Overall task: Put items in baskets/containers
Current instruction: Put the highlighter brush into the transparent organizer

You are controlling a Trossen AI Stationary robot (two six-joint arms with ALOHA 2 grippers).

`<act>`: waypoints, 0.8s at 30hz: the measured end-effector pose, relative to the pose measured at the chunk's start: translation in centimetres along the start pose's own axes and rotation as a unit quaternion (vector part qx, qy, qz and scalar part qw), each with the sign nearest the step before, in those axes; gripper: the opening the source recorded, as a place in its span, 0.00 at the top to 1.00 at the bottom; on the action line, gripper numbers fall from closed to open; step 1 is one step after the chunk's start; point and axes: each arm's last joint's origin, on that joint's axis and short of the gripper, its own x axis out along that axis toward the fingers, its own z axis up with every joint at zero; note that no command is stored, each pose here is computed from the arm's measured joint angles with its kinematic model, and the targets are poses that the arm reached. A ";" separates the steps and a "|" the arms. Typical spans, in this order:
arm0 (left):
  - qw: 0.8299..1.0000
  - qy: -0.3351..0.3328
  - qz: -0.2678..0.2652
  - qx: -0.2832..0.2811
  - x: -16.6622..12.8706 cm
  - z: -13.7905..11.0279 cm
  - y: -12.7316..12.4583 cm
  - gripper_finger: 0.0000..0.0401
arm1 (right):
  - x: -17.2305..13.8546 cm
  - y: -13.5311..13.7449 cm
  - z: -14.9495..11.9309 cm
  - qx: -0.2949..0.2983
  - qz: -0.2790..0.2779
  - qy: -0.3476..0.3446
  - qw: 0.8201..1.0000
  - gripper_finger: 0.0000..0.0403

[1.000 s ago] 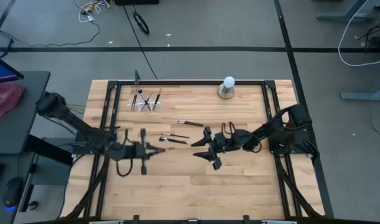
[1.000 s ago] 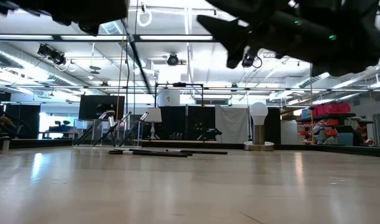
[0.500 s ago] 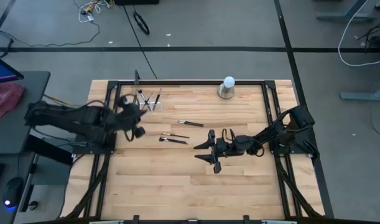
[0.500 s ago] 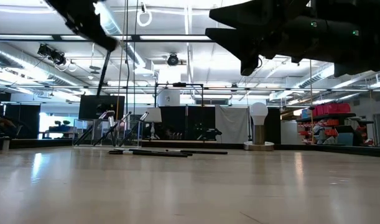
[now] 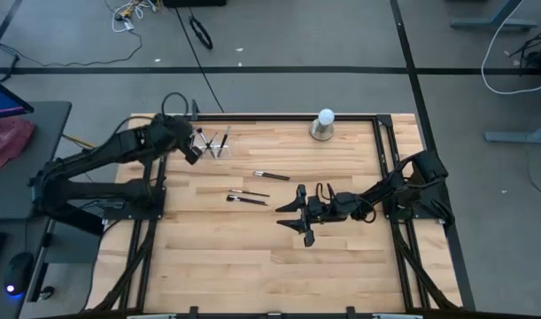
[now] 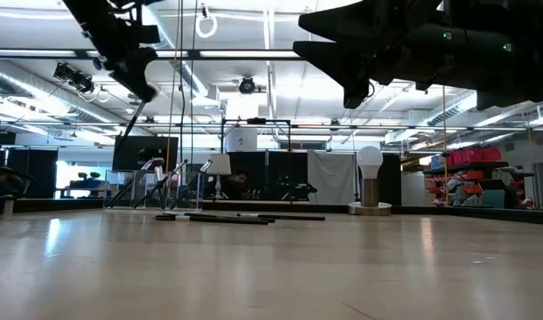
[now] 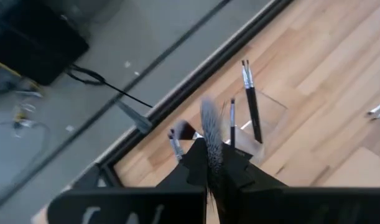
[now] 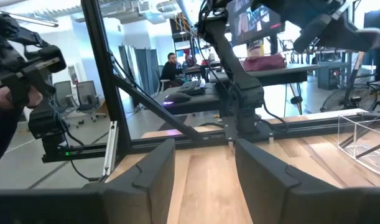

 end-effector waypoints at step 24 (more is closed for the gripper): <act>0.993 0.048 -0.020 -0.110 6.8 -4.2 3.3 0.98 | 0.0 0.0 0.0 0.002 0.000 0.001 1.000 0.58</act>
